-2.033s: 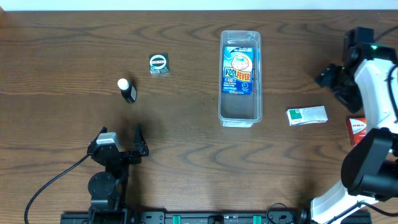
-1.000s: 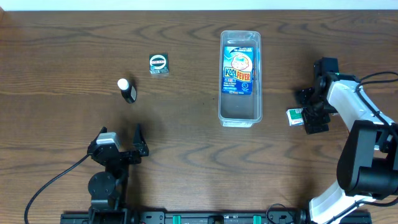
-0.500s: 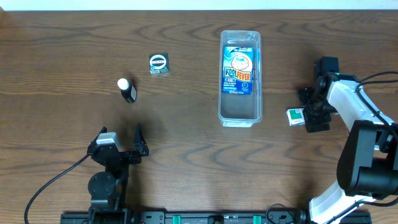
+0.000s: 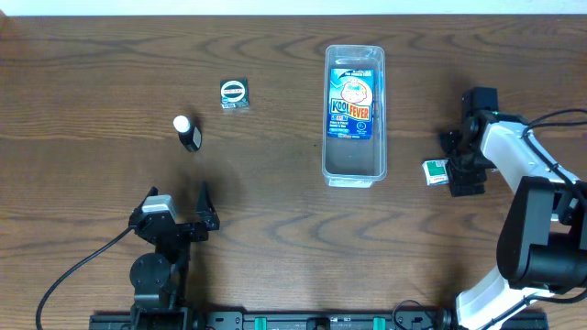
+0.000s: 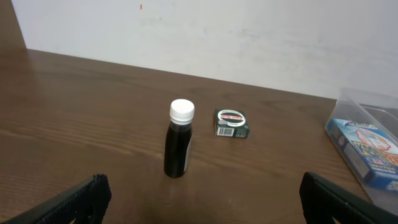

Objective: Pack container
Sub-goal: 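Lower the right gripper onto the white-green sachet and grasp it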

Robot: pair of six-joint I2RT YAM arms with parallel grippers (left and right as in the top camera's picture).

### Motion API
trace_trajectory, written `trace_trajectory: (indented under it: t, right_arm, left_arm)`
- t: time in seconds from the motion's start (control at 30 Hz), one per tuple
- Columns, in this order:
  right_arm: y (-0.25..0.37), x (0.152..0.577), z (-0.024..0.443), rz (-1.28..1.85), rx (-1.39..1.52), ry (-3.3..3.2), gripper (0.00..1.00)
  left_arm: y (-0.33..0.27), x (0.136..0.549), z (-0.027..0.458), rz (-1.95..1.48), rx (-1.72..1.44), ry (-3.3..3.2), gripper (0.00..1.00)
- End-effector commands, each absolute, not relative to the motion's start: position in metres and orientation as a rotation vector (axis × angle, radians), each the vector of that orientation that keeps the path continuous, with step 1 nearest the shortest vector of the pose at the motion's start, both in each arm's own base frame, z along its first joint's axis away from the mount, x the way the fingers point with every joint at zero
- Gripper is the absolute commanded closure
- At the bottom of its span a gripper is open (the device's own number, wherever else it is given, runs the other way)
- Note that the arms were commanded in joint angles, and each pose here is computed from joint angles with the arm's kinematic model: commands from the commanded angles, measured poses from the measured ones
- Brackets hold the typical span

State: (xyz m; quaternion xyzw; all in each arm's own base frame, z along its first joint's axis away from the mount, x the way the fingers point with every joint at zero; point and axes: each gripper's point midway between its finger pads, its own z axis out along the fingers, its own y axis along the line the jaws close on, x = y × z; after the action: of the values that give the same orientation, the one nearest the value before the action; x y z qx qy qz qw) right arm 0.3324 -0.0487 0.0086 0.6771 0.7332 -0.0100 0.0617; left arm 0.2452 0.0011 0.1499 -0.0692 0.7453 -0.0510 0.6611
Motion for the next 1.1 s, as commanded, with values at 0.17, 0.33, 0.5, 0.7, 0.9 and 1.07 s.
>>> trace_trajectory:
  t: [0.17, 0.33, 0.5, 0.7, 0.9, 1.07]
  right_arm:
    - [-0.0513, 0.3284, 0.0042, -0.069, 2.05, 2.188, 0.01]
    - [-0.0515, 0.3296, 0.0043, -0.064, 2.048, 2.184, 0.01]
    - [-0.0511, 0.3273, 0.0027, -0.07, 2.051, 2.189, 0.01]
    - [-0.051, 0.3259, 0.0017, -0.073, 2.053, 2.191, 0.01]
    - [-0.051, 0.3244, 0.0009, -0.078, 2.054, 2.194, 0.01]
    - [-0.0546, 0.3218, 0.001, -0.112, 2.049, 2.188, 0.02]
  left_arm:
    - [0.0049, 0.2439, 0.1327, -0.086, -0.171, 1.735, 0.02]
    - [0.0049, 0.2439, 0.1327, -0.086, -0.171, 1.735, 0.02]
    - [0.0049, 0.2439, 0.1327, -0.086, -0.171, 1.735, 0.02]
    - [0.0049, 0.2439, 0.1327, -0.086, -0.171, 1.735, 0.02]
    - [0.0049, 0.2439, 0.1327, -0.086, -0.171, 1.735, 0.02]
    - [0.0049, 0.2439, 0.1327, -0.086, -0.171, 1.735, 0.02]
